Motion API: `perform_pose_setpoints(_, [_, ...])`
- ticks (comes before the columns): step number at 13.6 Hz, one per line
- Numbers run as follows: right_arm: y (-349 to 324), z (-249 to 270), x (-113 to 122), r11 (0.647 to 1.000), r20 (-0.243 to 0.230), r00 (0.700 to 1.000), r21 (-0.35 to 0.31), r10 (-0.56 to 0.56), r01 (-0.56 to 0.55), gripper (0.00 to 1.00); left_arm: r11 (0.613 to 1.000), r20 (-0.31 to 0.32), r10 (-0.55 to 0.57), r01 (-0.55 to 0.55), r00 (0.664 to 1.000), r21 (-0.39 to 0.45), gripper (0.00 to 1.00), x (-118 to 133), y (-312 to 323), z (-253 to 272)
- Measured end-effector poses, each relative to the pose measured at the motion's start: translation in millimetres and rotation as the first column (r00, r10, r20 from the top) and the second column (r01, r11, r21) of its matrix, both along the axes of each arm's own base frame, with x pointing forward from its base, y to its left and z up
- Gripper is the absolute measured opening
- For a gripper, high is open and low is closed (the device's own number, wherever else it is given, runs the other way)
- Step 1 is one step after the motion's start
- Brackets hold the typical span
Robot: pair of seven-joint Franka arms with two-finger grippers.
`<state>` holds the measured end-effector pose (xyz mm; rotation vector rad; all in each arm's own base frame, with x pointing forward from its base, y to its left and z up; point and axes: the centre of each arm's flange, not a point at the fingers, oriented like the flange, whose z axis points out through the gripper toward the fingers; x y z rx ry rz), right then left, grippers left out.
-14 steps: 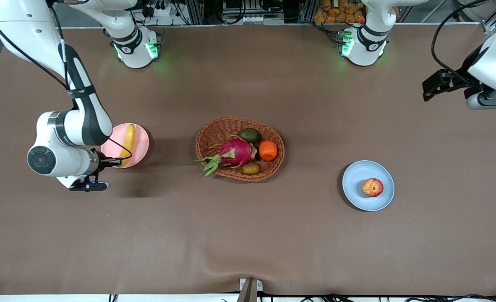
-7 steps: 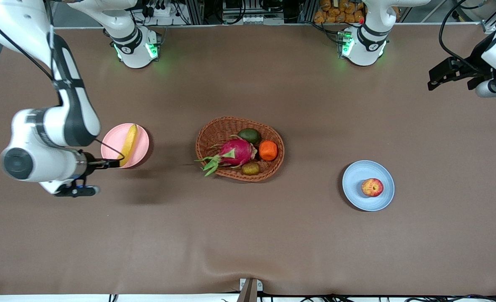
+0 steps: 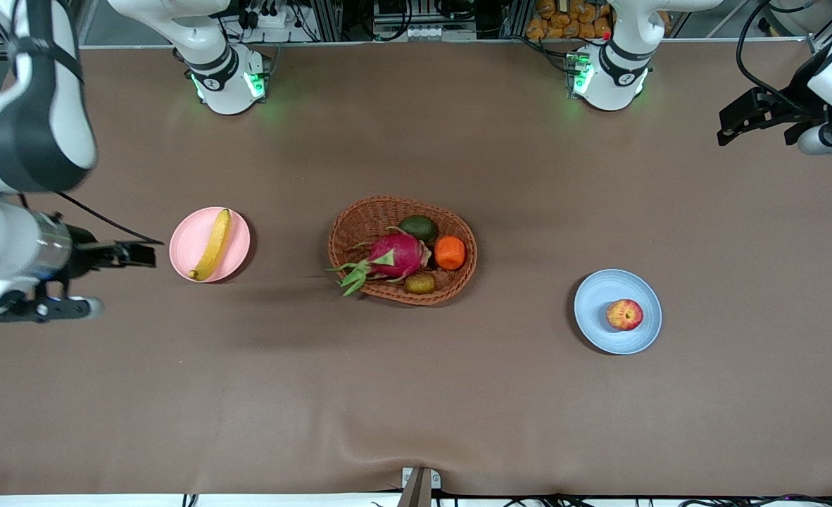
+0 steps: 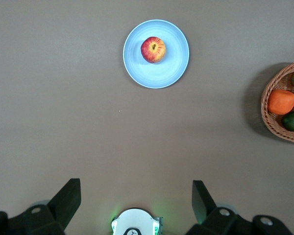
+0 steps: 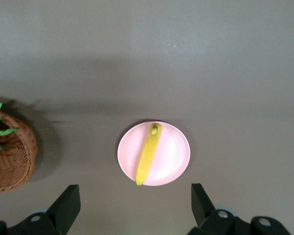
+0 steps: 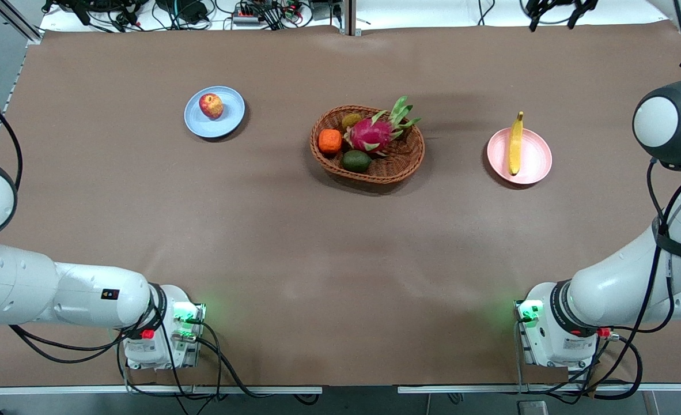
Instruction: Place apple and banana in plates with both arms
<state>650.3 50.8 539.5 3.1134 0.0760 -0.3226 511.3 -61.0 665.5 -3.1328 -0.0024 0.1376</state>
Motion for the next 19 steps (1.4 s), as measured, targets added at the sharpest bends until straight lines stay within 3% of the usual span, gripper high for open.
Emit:
perform_pose_setpoints(7, [-26.9, 127.3, -71.8, 0.999, 0.143, 0.989, 0.009, -0.040, 0.039, 1.00, 1.000, -0.001, 0.000, 0.000, 1.000, 0.000, 1.00, 1.1, -0.1, -1.0])
perform_pose_setpoints(14, [-52.4, 115.3, -120.2, 0.997, 0.146, 0.986, 0.004, -0.079, 0.079, 1.00, 1.000, 0.000, 0.002, -0.002, 1.000, 0.000, 1.00, 1.6, 0.6, -0.5])
perform_pose_setpoints(19, [-44.4, 118.6, -124.3, 0.999, 0.176, 0.984, -0.048, -0.007, 0.016, 1.00, 1.000, 0.000, 0.001, -0.001, 1.000, 0.000, 1.00, 1.6, 0.2, -0.5])
